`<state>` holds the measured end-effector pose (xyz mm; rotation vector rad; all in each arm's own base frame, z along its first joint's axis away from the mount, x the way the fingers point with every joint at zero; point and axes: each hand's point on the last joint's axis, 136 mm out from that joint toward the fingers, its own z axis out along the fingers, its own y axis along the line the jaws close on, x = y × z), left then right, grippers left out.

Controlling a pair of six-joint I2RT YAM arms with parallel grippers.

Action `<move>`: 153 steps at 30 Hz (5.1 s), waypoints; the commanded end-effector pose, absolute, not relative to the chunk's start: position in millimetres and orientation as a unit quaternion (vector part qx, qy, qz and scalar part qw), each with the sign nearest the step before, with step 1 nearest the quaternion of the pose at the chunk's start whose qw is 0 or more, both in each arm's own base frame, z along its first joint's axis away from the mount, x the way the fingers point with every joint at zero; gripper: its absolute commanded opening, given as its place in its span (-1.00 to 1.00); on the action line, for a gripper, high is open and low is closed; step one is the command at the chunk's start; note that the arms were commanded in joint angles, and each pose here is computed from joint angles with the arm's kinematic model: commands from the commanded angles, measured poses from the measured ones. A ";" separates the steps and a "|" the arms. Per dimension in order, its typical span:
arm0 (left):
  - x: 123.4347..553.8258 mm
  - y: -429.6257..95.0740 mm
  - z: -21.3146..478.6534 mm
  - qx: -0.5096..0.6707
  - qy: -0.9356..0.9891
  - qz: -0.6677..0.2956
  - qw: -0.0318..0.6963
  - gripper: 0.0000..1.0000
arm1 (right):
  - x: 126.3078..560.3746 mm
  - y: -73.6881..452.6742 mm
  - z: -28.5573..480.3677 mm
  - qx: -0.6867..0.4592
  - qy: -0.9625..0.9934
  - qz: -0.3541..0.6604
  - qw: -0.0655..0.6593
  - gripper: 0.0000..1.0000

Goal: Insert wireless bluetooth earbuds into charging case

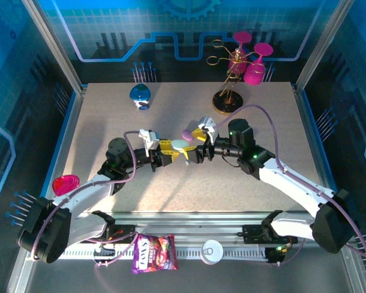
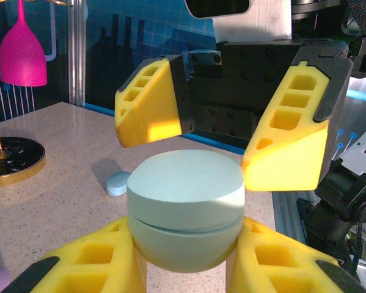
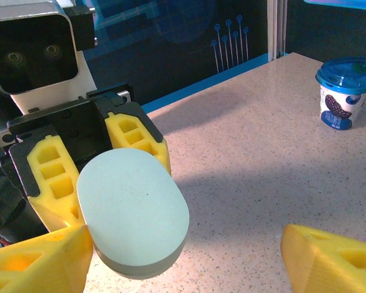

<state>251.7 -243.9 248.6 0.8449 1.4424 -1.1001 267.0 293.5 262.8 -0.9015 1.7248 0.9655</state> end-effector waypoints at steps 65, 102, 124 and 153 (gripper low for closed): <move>248.5 -223.8 278.4 0.339 0.572 -0.419 0.618 -0.46 | 339.8 328.7 38.5 -0.194 0.910 0.345 0.122 0.48; 251.0 -225.1 271.0 0.337 0.576 -0.422 0.614 -0.46 | 310.4 323.4 47.2 -0.221 0.904 0.351 0.107 0.24; 251.7 -226.1 273.5 0.340 0.572 -0.423 0.615 -0.45 | 282.4 314.1 28.8 -0.215 0.908 0.353 0.073 -0.27; 252.6 -226.1 270.1 0.339 0.575 -0.422 0.614 -0.45 | 267.0 309.3 25.6 -0.239 0.908 0.340 0.064 -0.51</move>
